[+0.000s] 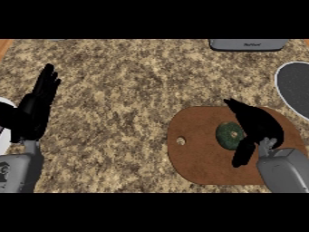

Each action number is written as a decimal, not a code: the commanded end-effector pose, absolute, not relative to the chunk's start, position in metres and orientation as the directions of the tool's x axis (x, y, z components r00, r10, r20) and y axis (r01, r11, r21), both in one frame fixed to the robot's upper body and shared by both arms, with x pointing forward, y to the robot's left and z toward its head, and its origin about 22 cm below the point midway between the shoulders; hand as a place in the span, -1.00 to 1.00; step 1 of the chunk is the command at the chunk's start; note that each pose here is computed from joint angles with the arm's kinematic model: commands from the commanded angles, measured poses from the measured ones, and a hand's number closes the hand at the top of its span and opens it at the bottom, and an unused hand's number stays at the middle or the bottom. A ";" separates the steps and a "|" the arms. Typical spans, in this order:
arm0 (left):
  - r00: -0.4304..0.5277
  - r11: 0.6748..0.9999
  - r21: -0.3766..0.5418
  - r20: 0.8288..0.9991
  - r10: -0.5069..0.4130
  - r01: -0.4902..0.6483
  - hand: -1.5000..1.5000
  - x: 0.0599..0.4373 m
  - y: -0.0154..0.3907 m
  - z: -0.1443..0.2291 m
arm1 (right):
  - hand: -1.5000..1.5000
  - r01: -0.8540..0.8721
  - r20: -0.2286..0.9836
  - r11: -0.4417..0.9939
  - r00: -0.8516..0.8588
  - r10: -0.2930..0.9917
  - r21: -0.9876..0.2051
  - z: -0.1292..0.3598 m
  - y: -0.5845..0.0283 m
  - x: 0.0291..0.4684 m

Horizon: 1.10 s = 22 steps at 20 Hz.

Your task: Pick the squash from the cutting board and place it in the pan

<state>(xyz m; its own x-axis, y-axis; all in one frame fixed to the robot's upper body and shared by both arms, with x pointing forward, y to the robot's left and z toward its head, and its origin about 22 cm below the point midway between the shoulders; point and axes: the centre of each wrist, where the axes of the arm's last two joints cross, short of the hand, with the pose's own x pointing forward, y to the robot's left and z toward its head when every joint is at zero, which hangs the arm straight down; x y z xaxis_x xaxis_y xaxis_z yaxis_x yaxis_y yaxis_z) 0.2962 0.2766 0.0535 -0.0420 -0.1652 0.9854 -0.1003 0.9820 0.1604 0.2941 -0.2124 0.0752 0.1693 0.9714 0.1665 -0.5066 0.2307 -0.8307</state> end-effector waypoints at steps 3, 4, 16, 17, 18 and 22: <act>-0.052 0.985 0.151 0.986 -0.156 -0.088 0.00 0.283 0.255 0.059 | 1.00 -0.563 0.232 0.235 0.078 0.970 -0.792 0.054 -0.211 0.291; -0.047 0.979 0.171 0.983 -0.177 -0.107 0.00 0.299 0.256 0.050 | 1.00 -0.536 0.185 0.180 0.045 0.982 -0.825 0.065 -0.195 0.306; -0.058 0.984 0.165 0.984 -0.169 -0.059 0.00 0.298 0.270 0.046 | 1.00 -0.479 0.201 0.327 0.296 0.934 -0.814 0.062 -0.145 0.345; -0.073 0.985 0.153 0.985 -0.159 -0.076 0.00 0.303 0.271 0.052 | 1.00 -0.453 0.220 0.380 0.367 0.904 -0.806 0.073 -0.137 0.354; -0.065 0.988 0.139 0.988 -0.143 -0.063 0.00 0.301 0.270 0.052 | 1.00 -0.412 0.228 0.420 0.438 0.869 -0.809 0.070 -0.135 0.357; -0.069 0.988 0.143 0.987 -0.147 -0.065 0.00 0.310 0.264 0.058 | 1.00 -0.243 0.249 0.402 0.484 0.839 -0.883 0.082 -0.110 0.377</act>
<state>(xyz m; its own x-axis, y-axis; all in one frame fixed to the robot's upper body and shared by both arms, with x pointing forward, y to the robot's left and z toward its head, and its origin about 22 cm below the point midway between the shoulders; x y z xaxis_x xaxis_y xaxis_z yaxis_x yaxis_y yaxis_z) 0.3011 0.2666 0.0519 -0.0612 -0.1515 0.9866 -0.0674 0.9868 0.1473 0.3615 -0.1399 0.0710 0.4048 0.8865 0.2244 -0.3620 0.3807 -0.8509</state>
